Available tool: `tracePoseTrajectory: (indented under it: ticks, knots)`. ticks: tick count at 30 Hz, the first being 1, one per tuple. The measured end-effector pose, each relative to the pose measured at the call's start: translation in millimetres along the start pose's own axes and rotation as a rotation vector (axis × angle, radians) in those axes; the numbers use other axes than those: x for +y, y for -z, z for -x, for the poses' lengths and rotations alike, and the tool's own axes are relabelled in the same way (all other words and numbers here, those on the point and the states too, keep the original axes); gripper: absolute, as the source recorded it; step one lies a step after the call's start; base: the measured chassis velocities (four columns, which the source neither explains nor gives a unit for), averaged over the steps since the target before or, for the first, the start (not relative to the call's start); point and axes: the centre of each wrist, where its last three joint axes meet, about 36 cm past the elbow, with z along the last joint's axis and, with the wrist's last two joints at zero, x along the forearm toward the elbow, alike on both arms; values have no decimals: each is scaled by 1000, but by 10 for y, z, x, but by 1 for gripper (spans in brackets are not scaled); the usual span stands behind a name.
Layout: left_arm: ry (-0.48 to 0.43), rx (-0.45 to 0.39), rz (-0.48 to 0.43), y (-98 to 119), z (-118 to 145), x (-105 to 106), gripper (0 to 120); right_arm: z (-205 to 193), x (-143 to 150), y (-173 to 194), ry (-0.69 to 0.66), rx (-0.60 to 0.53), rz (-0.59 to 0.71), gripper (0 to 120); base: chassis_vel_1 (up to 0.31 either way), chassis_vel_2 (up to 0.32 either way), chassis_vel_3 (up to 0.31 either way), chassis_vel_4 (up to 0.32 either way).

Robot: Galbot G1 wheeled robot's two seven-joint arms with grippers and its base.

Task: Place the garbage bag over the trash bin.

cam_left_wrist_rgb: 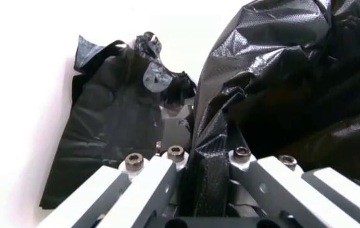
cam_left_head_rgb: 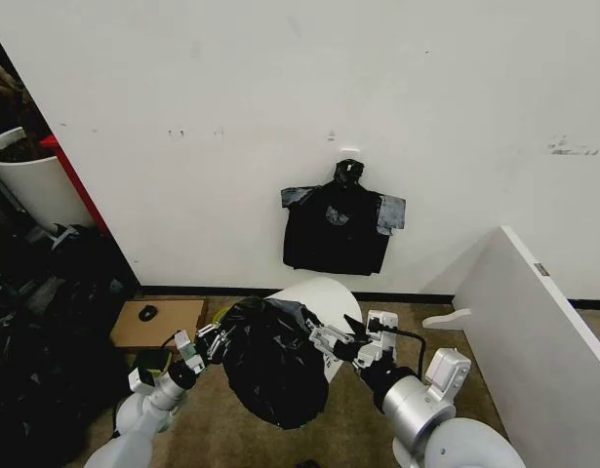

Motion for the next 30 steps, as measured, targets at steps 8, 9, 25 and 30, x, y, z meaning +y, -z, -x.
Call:
tracePoseTrajectory:
  ticks: [8, 9, 25, 30]
  knots:
    - [-7, -17, -7, 8, 66, -17, 3, -1, 3, -17, -10, 33, -21, 63, 0, 0, 0, 0]
    - [-10, -19, -8, 9, 81, -18, 3, -1, 5, -21, -7, 39, -27, 58, 0, 0, 0, 0]
    - [-10, -23, -16, 3, 110, -37, 3, -13, 13, -67, 38, 28, -98, 39, 0, 0, 0, 0]
    - [-5, -24, -16, 3, 109, -30, 3, -17, 7, -71, 36, 56, -98, 20, 0, 0, 0, 0]
